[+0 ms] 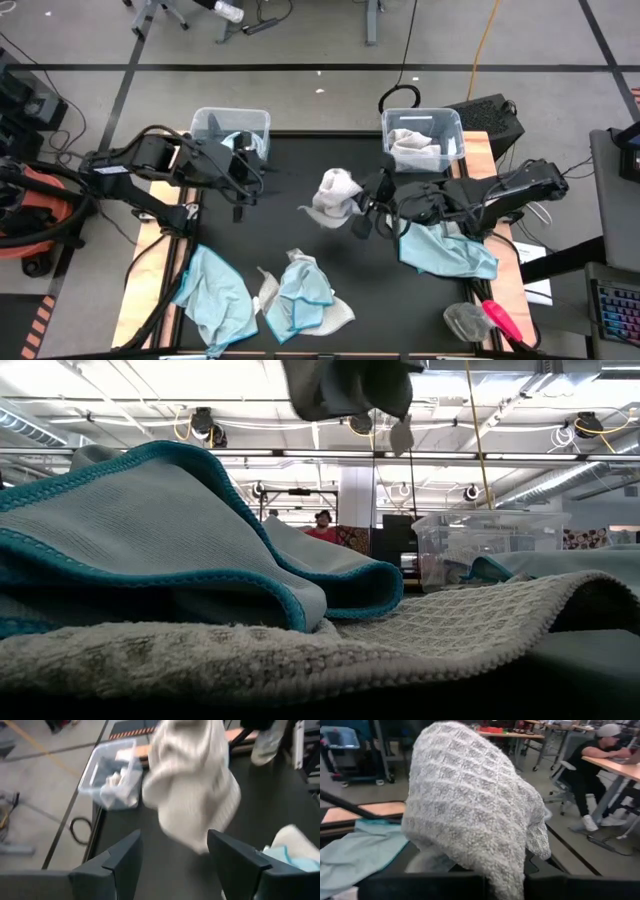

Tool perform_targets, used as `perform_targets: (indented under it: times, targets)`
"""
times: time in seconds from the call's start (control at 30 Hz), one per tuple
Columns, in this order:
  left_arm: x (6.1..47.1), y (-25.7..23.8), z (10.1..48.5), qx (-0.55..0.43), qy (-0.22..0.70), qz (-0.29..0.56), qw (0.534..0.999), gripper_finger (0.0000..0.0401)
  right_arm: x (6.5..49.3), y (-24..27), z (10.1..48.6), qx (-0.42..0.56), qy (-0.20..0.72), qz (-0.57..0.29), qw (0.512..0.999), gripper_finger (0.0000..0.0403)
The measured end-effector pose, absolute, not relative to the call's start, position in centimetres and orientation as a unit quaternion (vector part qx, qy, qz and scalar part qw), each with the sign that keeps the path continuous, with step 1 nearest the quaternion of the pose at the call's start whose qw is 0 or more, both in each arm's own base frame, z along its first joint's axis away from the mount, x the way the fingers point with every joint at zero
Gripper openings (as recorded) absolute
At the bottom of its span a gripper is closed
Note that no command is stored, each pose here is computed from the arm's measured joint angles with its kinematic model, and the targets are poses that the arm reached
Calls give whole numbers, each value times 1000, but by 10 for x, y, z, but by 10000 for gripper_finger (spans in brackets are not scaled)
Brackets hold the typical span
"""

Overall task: Sort microfiber towel by color & place in baskets
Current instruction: Put the gray towel into the right transparent bin

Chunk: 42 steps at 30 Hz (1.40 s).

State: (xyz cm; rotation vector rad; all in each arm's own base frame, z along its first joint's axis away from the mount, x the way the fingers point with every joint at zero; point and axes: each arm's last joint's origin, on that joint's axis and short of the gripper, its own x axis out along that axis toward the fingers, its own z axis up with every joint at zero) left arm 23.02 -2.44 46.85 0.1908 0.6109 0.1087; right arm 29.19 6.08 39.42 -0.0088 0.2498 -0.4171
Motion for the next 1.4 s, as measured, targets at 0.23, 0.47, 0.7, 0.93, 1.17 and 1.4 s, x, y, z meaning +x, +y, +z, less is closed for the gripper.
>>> perform_targets:
  times: [0.23,0.47,0.7,0.93,1.17,1.4]
  targets:
    - [211,-21,460,67,370,73,924,228,274,46,406,-14,125,-227,966,17]
    - [201,-20,451,39,428,92,898,228,260,29,415,-36,128,-249,959,17]
    - [199,-19,450,18,437,107,893,228,241,10,424,-63,134,-276,950,17]
    - [204,-20,435,-3,456,124,881,228,220,-8,431,-83,148,-303,938,17]
    - [214,-22,403,-44,492,158,855,228,206,-19,434,-100,162,-320,928,17]
    - [225,-28,381,-57,489,164,855,228,199,-27,435,-144,185,-328,915,17]
